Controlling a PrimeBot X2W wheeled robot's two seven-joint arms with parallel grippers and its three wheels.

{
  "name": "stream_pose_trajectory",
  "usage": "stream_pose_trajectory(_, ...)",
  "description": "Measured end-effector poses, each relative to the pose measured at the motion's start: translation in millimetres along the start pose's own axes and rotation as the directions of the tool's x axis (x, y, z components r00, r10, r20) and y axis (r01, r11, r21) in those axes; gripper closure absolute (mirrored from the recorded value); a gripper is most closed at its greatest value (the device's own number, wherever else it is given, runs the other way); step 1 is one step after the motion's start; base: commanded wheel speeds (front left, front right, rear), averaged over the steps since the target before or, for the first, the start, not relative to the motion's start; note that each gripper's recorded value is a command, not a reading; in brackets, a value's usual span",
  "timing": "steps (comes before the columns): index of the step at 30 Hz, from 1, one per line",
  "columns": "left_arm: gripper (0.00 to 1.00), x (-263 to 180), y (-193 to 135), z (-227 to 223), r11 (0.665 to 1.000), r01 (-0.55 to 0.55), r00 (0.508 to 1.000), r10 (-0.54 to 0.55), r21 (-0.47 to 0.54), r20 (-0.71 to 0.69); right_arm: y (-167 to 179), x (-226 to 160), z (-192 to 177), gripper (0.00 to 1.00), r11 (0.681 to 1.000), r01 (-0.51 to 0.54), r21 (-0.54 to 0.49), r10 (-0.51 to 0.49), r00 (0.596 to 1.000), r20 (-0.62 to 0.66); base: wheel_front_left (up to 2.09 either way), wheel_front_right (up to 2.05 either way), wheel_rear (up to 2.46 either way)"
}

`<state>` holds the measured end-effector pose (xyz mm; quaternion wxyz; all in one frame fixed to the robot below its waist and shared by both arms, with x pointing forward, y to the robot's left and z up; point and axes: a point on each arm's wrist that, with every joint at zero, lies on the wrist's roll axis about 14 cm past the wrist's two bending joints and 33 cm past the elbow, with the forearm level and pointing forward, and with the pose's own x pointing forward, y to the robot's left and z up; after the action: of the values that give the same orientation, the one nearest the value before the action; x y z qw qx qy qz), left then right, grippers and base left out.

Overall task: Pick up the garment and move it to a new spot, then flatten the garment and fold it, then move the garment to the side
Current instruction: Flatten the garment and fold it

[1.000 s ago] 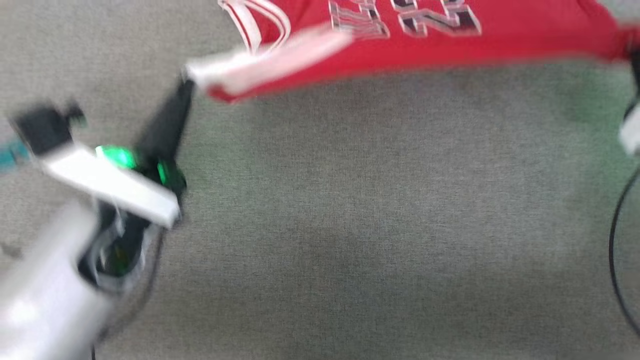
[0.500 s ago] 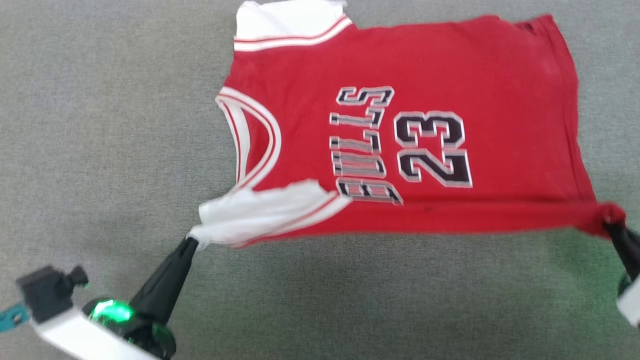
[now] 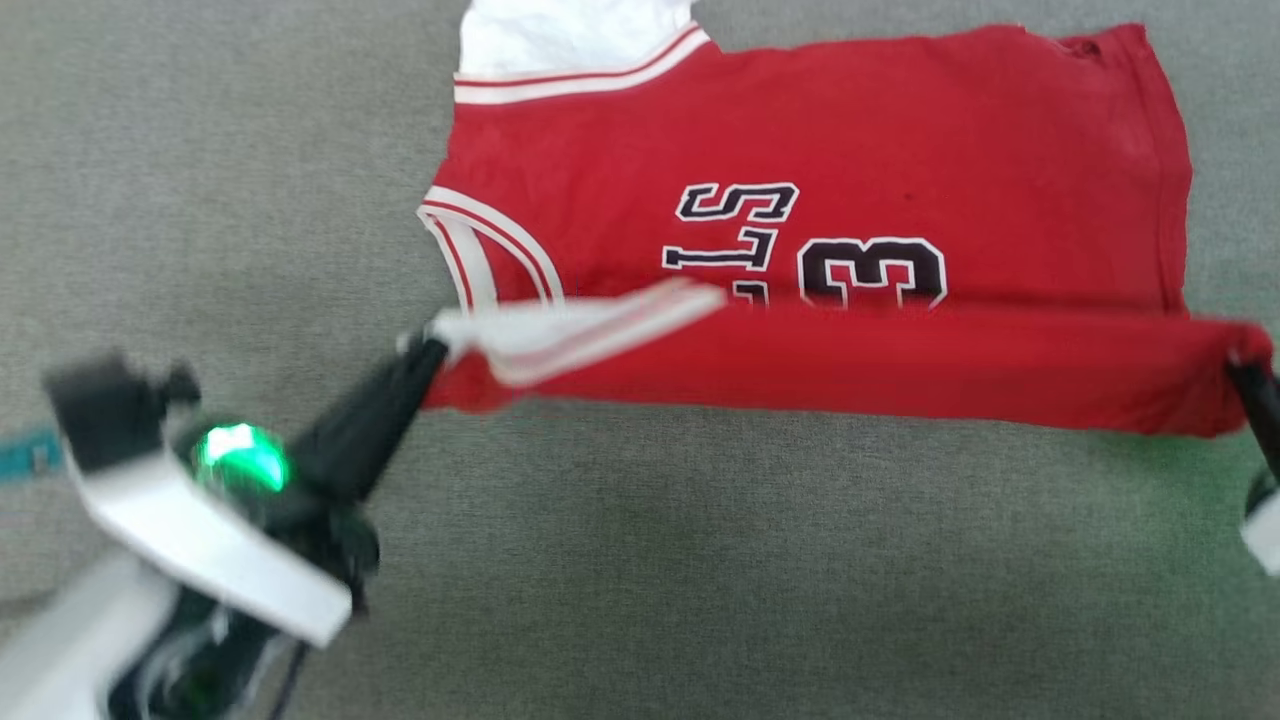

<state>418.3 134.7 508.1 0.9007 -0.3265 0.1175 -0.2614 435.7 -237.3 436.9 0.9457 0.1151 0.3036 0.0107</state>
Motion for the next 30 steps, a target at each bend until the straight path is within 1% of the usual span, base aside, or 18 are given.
stream_pose_trajectory(2, 1.00, 17, 4, 7, 0.999, 0.017, 1.000, -0.017, 0.029, -0.017, 2, 11, 7, 1.00, 1.000, -0.006, -0.010, 0.006, 1.000, 0.003, 0.00, 0.00, 0.00)
stream_pose_trajectory(4, 1.00, 31, 10, 12, 1.000, 0.019, 1.000, -0.018, 0.020, -0.023, 2, 22, 12, 1.00, 1.000, -0.004, -0.017, 0.004, 1.000, 0.001, 0.00, 0.00, 0.00)
stream_pose_trajectory(7, 1.00, 44, 22, 9, 1.000, 0.006, 0.999, -0.004, 0.023, -0.053, 6, 38, 18, 1.00, 1.000, -0.023, 0.020, 0.023, 1.000, 0.016, 0.00, 0.00, 0.00)
stream_pose_trajectory(9, 1.00, 49, 32, 2, 1.000, -0.011, 0.997, 0.012, 0.016, -0.074, 5, 48, 19, 1.00, 0.999, -0.019, 0.027, 0.018, 1.000, 0.022, 0.00, 0.00, 0.00)
stream_pose_trajectory(14, 1.00, 49, 58, -21, 0.997, -0.081, 0.989, 0.078, -0.012, -0.123, 2, 69, 6, 1.00, 0.999, -0.007, 0.031, 0.008, 1.000, -0.012, 0.00, 0.00, 0.00)
stream_pose_trajectory(16, 1.00, 48, 66, -26, 0.995, -0.103, 0.987, 0.100, -0.016, -0.126, 2, 76, 5, 1.00, 0.999, -0.008, 0.036, 0.008, 1.000, -0.008, 0.00, 0.00, 0.00)
stream_pose_trajectory(20, 1.00, 43, 74, -32, 0.991, -0.134, 0.982, 0.130, -0.017, -0.135, 3, 84, -2, 1.00, 1.000, -0.011, 0.030, 0.011, 1.000, -0.025, 0.00, 0.00, 0.00)
stream_pose_trajectory(24, 1.00, 40, 78, -35, 0.989, -0.148, 0.978, 0.146, -0.003, -0.148, 4, 86, -1, 1.00, 0.999, -0.014, 0.031, 0.015, 1.000, -0.014, 0.00, 0.00, 0.00)
stream_pose_trajectory(25, 0.58, 38, 79, -35, 0.988, -0.153, 0.977, 0.153, 0.009, -0.147, 5, 86, 0, 0.84, 0.999, -0.016, 0.028, 0.016, 1.000, -0.006, 0.00, 0.00, 0.00)
stream_pose_trajectory(26, 0.02, 36, 83, -34, 0.986, -0.162, 0.975, 0.164, 0.027, -0.147, 5, 85, 1, 0.56, 1.000, -0.015, 0.024, 0.015, 1.000, 0.001, 0.00, 0.00, 0.00)
stream_pose_trajectory(27, 0.00, 35, 84, -34, 0.985, -0.167, 0.974, 0.171, 0.034, -0.147, 4, 85, 2, 0.00, 1.000, -0.013, 0.021, 0.013, 1.000, 0.012, 0.00, 0.00, 0.00)
stream_pose_trajectory(28, 0.00, 34, 82, -33, 0.985, -0.166, 0.975, 0.170, 0.040, -0.146, 4, 83, 5, 0.00, 1.000, -0.011, 0.012, 0.010, 1.000, 0.023, 0.00, 0.00, 0.00)
stream_pose_trajectory(30, 0.00, 32, 84, -25, 0.982, -0.163, 0.974, 0.176, 0.095, -0.142, 1, 79, 11, 0.00, 1.000, 0.003, -0.011, -0.003, 0.999, 0.048, 0.00, 0.00, 0.00)
